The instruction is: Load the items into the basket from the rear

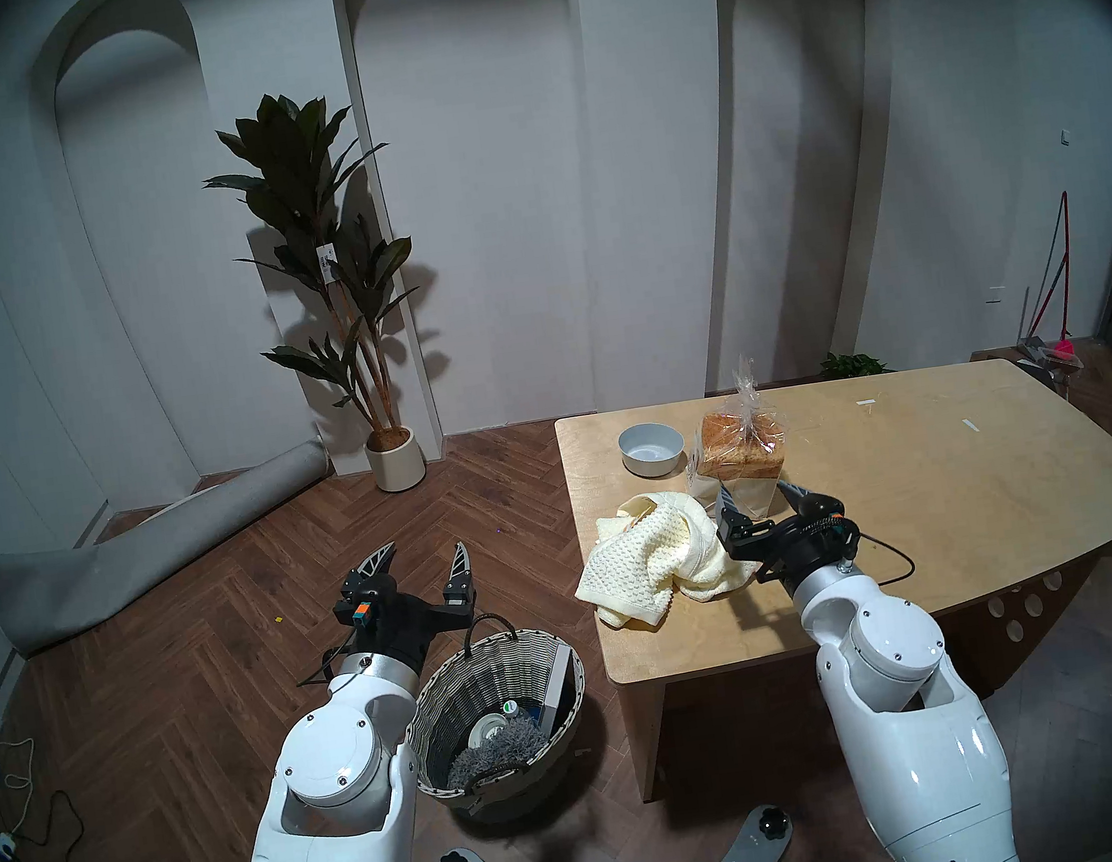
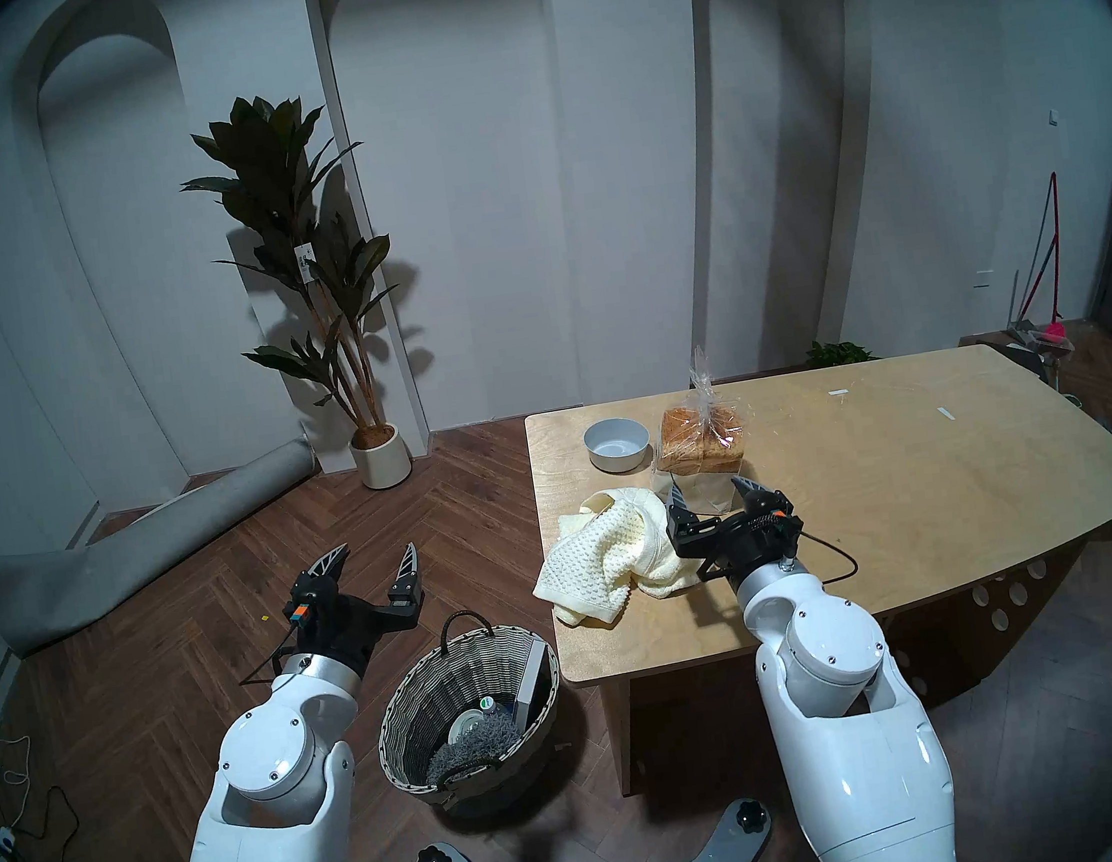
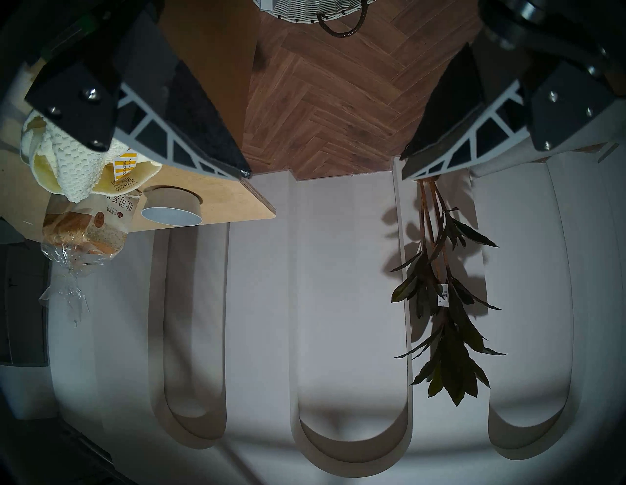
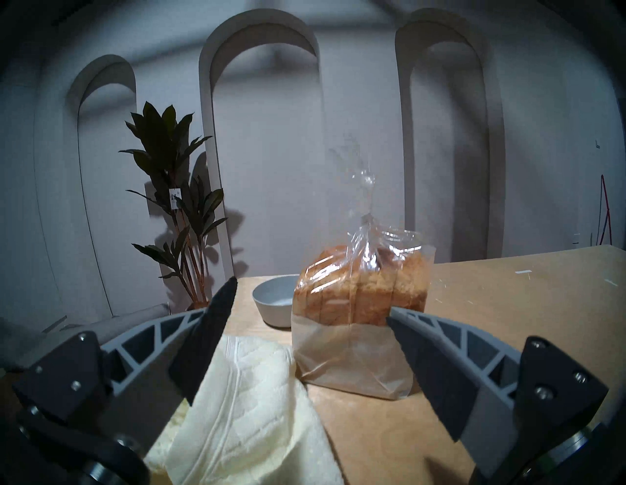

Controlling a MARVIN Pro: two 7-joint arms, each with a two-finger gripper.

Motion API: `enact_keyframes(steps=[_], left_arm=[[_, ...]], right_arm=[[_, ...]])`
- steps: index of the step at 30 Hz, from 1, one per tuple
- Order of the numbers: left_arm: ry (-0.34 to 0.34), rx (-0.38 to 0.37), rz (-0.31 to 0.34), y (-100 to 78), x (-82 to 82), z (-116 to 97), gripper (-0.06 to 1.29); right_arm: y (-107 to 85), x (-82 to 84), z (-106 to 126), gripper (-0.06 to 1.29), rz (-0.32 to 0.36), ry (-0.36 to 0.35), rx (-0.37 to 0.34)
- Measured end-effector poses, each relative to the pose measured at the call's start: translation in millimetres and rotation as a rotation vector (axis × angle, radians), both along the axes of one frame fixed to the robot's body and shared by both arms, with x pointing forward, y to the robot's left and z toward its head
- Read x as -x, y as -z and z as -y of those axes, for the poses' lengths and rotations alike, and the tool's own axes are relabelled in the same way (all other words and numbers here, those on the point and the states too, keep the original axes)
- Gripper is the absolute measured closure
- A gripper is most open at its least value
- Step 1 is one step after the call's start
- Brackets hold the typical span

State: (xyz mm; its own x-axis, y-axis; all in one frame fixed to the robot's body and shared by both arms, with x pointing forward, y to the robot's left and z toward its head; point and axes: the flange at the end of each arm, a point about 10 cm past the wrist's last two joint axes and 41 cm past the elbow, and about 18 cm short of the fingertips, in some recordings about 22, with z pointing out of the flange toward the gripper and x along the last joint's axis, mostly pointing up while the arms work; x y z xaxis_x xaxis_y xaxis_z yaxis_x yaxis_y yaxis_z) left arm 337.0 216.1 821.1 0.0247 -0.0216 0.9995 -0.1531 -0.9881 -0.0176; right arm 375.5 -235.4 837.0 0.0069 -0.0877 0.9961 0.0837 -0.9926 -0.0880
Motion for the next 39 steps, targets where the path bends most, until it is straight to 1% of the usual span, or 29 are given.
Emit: enact_keyframes(steps=[3, 8, 10, 13, 14, 23, 24, 28, 30, 35, 39], left_arm=[[0.011, 0.005, -0.01, 0.0, -0.6, 0, -0.01], [0.025, 0.013, -0.021, -0.2, -1.7, 2, -0.01], [0.03, 0.016, -0.025, -0.4, -2.2, 3, -0.01], [0.038, 0.021, -0.03, -0.8, -3.1, 4, -0.01], [0.043, 0.023, -0.033, -0.9, -3.5, 6, -0.01], [0.059, 0.028, -0.031, -2.5, -5.2, 10, -0.01], [0.06, 0.028, -0.03, -2.7, -5.4, 11, -0.01], [0.06, 0.029, -0.029, -3.0, -5.7, 12, -0.01], [0.055, 0.027, -0.028, -3.4, -6.2, 13, -0.01], [0.046, 0.022, -0.026, -3.9, -7.0, 14, -0.01], [0.042, 0.019, -0.024, -4.4, -7.6, 15, -0.01]], right_arm=[[-10.9, -7.5, 4, -0.02, 0.029, 0.003, -0.003], [-21.5, -19.8, 10, -0.02, 0.059, 0.018, -0.001], [-22.3, -25.0, 12, -0.02, 0.061, 0.029, 0.002], [-18.8, -34.2, 16, -0.02, 0.053, 0.052, 0.015], [-15.4, -39.7, 16, -0.02, 0.047, 0.058, 0.027], [-0.4, -63.6, 11, -0.02, 0.033, 0.077, 0.072], [0.2, -68.2, 10, -0.02, 0.035, 0.081, 0.081], [0.8, -76.7, 8, -0.02, 0.042, 0.09, 0.094], [0.5, -84.4, 7, -0.02, 0.049, 0.102, 0.103], [-0.7, -97.5, 3, -0.02, 0.063, 0.124, 0.114], [-2.0, -104.6, 1, -0.02, 0.074, 0.137, 0.121]])
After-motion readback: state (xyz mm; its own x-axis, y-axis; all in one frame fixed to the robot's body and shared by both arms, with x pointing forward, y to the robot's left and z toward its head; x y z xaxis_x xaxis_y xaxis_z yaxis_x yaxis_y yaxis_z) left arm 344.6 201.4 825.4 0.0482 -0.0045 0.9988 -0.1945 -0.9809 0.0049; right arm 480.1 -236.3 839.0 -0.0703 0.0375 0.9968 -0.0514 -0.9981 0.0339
